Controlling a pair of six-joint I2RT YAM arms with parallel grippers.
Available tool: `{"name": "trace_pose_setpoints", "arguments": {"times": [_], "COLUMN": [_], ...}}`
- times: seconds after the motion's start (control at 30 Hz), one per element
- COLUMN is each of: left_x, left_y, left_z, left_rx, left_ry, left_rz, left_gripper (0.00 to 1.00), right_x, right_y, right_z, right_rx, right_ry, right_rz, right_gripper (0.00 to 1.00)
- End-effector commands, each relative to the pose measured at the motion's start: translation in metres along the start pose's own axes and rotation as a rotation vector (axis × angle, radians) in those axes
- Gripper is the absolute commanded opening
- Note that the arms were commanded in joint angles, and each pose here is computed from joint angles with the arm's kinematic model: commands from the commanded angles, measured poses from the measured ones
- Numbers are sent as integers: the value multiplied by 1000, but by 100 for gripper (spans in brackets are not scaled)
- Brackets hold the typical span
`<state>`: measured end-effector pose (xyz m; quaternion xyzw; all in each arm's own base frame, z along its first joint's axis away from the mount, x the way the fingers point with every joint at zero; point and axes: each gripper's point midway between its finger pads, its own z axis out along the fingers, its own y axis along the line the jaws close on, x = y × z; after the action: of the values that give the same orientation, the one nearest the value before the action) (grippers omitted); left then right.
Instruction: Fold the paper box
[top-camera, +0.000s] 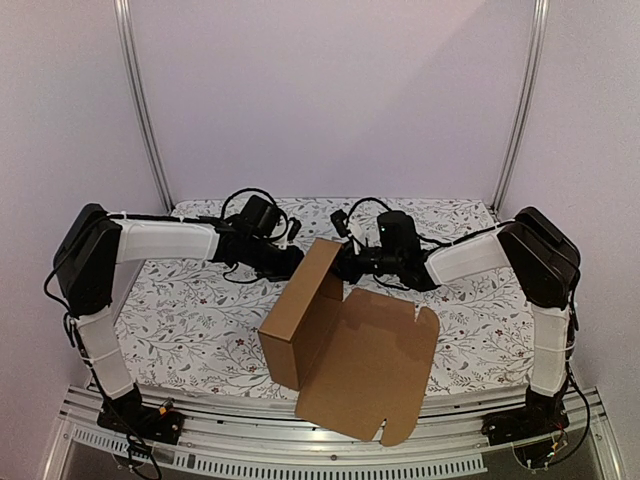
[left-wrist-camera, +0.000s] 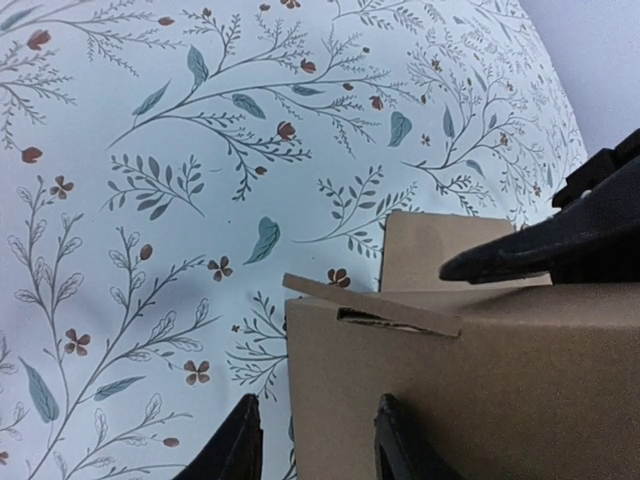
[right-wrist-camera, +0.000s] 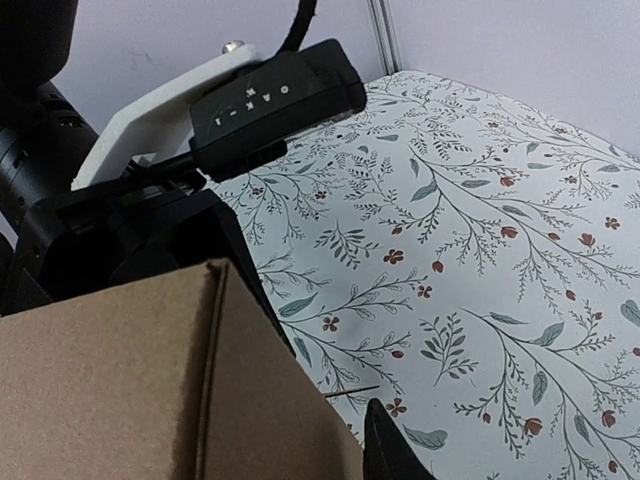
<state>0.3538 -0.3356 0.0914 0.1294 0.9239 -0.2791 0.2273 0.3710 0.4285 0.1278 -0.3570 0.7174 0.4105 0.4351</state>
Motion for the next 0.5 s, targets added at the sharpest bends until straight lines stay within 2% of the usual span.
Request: {"name": "trace_pose_setpoints", "arguments": {"times": [0.0, 0.1, 0.2, 0.47], "left_x": [-6, -5, -5, -2], "left_y": [-15, -13, -13, -23], "left_z": [-13, -14, -14, -9], "left_rx": [14, 6, 6, 39], "left_ry": [-17, -13, -12, -8], "left_rz": [31, 38, 35, 23], "left_gripper": [39, 39, 39, 38], "right_x": [6, 7, 6, 5], "right_y": [-7, -13, -20, -31], "right_z": [-3, -5, -7, -6], "right_rx": [38, 75, 122, 180], "right_ry": [19, 30, 37, 36], "right_rz": [-19, -39, -46, -23], "right_gripper": [26, 29, 22, 12]}}
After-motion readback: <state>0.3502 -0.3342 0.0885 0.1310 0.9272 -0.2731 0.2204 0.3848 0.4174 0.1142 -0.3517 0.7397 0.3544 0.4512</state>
